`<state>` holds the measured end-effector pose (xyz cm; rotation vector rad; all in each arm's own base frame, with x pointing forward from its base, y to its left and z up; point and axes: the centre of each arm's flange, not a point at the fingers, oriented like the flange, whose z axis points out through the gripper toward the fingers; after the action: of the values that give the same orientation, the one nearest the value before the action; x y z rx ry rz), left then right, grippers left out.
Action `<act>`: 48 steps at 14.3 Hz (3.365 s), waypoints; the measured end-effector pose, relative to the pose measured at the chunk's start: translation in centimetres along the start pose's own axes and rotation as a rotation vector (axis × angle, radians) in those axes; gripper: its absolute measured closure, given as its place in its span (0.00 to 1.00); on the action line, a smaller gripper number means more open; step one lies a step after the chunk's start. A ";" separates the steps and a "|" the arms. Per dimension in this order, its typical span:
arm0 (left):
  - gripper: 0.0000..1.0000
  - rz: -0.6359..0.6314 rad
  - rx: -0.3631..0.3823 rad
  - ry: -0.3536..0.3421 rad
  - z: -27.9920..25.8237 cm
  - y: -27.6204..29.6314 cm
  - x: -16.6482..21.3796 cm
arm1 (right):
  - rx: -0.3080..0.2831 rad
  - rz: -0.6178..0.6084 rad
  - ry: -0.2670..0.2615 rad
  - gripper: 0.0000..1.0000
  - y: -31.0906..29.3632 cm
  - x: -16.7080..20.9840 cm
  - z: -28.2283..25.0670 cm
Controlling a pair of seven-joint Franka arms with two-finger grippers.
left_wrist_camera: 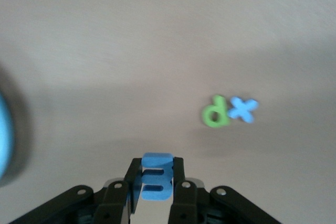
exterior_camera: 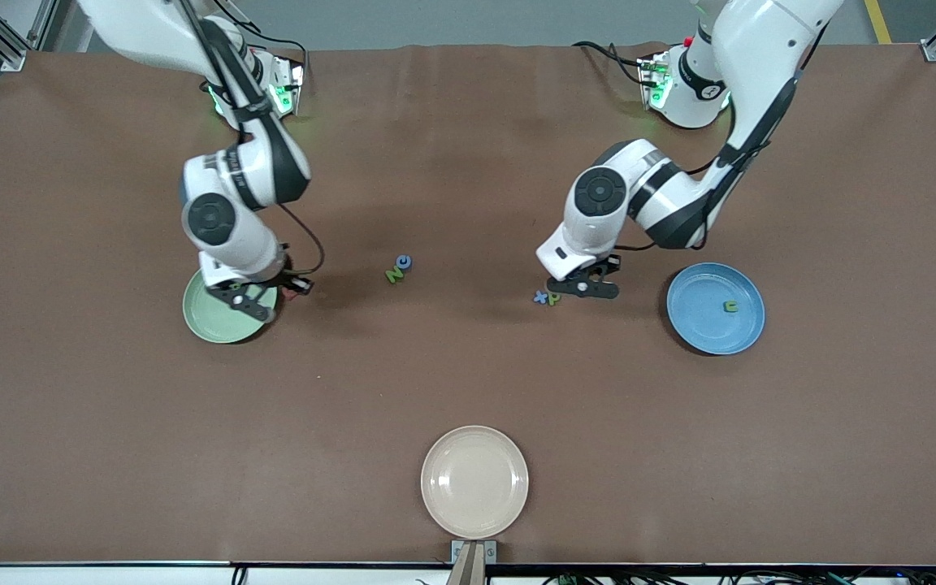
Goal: Sort upper and lower case letters into plates
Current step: 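Place the blue letter on the blue plate while the right gripper places pink, then grasp the green Z with the right gripper while the left gripper returns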
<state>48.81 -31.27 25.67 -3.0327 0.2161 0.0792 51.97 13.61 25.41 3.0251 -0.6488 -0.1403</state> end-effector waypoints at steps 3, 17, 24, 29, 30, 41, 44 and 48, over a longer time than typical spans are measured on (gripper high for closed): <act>0.72 -0.059 -0.011 -0.018 -0.8 -5.9 1.4 | 0.006 -0.036 -0.005 0.65 4.3 2.0 1.0; 0.72 0.059 0.019 -0.036 6.7 -25.0 0.9 | 0.013 -0.043 0.031 0.56 6.3 1.3 6.3; 0.72 0.088 -0.013 -0.034 9.6 -25.9 0.7 | -0.012 -0.046 -0.048 0.00 4.3 2.5 1.1; 0.57 0.094 -0.011 -0.026 9.3 -25.8 1.0 | 0.022 0.085 -0.005 0.00 -4.6 -3.4 -1.6; 0.48 0.099 -0.010 -0.019 9.1 -25.7 1.1 | 0.043 0.122 0.009 0.00 -7.0 -5.4 -1.6; 0.00 0.074 -0.055 0.096 2.8 -13.9 2.0 | 0.068 0.365 0.041 0.05 -18.4 -12.7 4.9; 0.00 0.075 -0.072 0.109 2.0 -8.7 1.6 | 0.056 0.362 0.043 0.07 -19.0 -13.7 6.7; 0.00 0.081 -0.098 0.109 1.8 -4.6 1.1 | 0.048 0.354 0.042 0.17 -19.2 -14.2 7.3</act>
<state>50.50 -26.71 24.25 -3.1279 0.3542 -0.0717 46.13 36.75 18.06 2.8870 -1.1816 -0.0476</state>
